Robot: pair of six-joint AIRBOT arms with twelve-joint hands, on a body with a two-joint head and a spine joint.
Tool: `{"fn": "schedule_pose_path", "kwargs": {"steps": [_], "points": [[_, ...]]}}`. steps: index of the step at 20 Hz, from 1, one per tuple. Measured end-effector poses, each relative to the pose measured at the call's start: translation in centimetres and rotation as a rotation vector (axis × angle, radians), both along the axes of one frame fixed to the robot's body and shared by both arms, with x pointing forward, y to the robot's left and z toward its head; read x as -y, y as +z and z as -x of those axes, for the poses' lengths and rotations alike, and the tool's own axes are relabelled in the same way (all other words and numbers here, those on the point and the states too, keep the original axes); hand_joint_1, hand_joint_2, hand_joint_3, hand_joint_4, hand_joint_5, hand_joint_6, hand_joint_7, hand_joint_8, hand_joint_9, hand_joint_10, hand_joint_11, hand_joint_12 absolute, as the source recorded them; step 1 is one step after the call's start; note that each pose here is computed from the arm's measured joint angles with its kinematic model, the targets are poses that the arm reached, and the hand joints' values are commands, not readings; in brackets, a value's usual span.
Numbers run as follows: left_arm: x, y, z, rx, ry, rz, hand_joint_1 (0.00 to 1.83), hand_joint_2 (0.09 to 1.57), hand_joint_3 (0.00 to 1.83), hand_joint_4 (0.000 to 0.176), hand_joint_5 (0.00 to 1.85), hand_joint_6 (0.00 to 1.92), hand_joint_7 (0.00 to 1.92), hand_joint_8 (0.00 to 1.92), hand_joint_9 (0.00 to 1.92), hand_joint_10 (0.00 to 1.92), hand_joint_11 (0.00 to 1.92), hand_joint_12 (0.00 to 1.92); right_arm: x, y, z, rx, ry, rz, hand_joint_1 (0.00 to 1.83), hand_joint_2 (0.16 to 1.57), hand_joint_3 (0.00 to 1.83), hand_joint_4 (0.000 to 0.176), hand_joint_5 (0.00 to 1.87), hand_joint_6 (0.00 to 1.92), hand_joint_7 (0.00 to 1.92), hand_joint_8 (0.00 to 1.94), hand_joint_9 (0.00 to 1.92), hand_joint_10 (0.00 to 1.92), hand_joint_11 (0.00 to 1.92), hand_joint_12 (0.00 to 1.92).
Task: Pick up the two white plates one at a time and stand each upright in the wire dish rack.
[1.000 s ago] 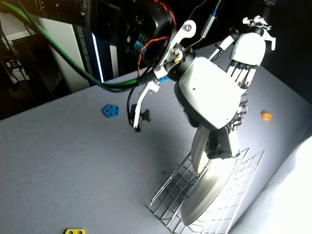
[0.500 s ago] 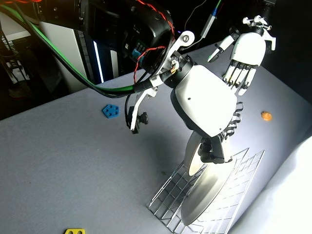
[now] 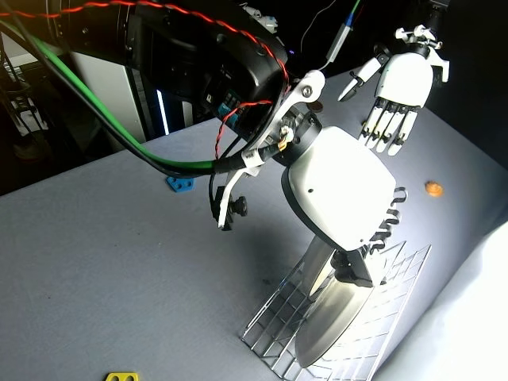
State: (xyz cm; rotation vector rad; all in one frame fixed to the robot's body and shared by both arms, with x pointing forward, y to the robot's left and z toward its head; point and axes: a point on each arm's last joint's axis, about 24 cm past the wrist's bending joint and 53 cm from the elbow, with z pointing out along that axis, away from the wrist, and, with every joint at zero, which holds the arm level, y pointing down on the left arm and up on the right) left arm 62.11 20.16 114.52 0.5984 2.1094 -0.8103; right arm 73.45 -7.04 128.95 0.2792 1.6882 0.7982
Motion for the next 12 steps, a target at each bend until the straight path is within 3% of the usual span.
{"fn": "schedule_pose_path", "kwargs": {"steps": [12], "points": [[0.0,0.0,0.0,-0.001,0.0,0.002,0.0,1.13,0.0,0.0,0.52,0.0,0.62,0.0,0.51,0.0,0.0,0.66,0.0,-2.2,-0.2,-0.025,0.01,0.033,1.18,1.18,0.0,0.03,0.86,1.21,0.88,1.12,1.07,0.01,0.48,1.2]]}}
